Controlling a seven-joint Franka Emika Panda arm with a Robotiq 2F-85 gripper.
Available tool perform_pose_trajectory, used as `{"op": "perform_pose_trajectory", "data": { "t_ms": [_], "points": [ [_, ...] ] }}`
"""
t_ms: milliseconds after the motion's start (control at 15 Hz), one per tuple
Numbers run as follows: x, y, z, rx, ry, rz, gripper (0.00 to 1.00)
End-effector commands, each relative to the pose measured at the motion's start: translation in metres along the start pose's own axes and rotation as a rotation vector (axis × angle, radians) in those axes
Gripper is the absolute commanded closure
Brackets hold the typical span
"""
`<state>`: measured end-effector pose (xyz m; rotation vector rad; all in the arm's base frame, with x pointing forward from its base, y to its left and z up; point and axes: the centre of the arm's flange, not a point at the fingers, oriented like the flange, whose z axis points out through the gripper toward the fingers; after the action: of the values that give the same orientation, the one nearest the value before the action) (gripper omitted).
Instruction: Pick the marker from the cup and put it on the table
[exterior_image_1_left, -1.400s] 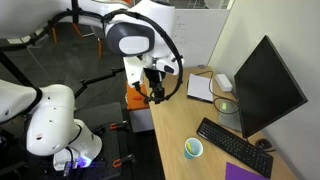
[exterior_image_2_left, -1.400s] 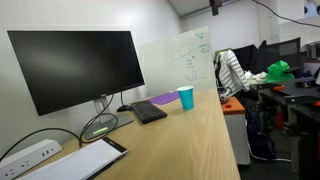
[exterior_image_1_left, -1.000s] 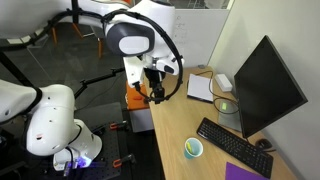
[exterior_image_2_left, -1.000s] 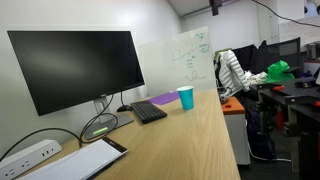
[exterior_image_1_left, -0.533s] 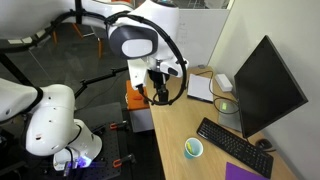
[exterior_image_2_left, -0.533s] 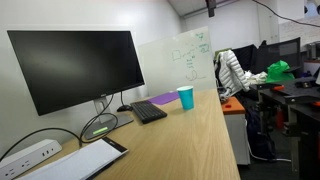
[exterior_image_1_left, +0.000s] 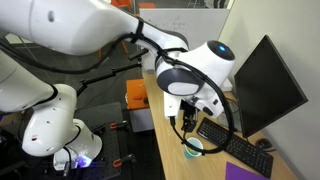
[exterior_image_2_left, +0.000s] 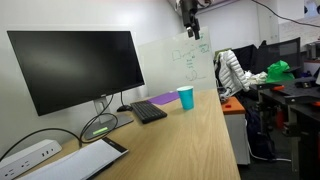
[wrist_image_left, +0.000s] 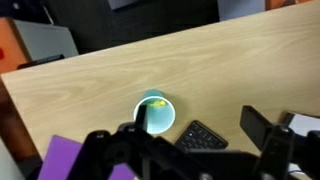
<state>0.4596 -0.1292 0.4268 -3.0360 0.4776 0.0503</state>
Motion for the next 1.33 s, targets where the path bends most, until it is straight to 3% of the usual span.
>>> {"op": "perform_pose_trajectory", "data": {
  "t_ms": [0, 333, 1000, 1267],
  "points": [
    [0.05, 0.013, 0.038, 0.033, -0.081, 0.062, 0.0],
    [0.084, 0.035, 0.109, -0.003, -0.164, 0.107, 0.0],
    [0.088, 0.039, 0.123, -0.02, -0.17, 0.103, 0.0],
    [0.096, 0.037, 0.152, -0.031, -0.174, 0.113, 0.0]
  ]
}}
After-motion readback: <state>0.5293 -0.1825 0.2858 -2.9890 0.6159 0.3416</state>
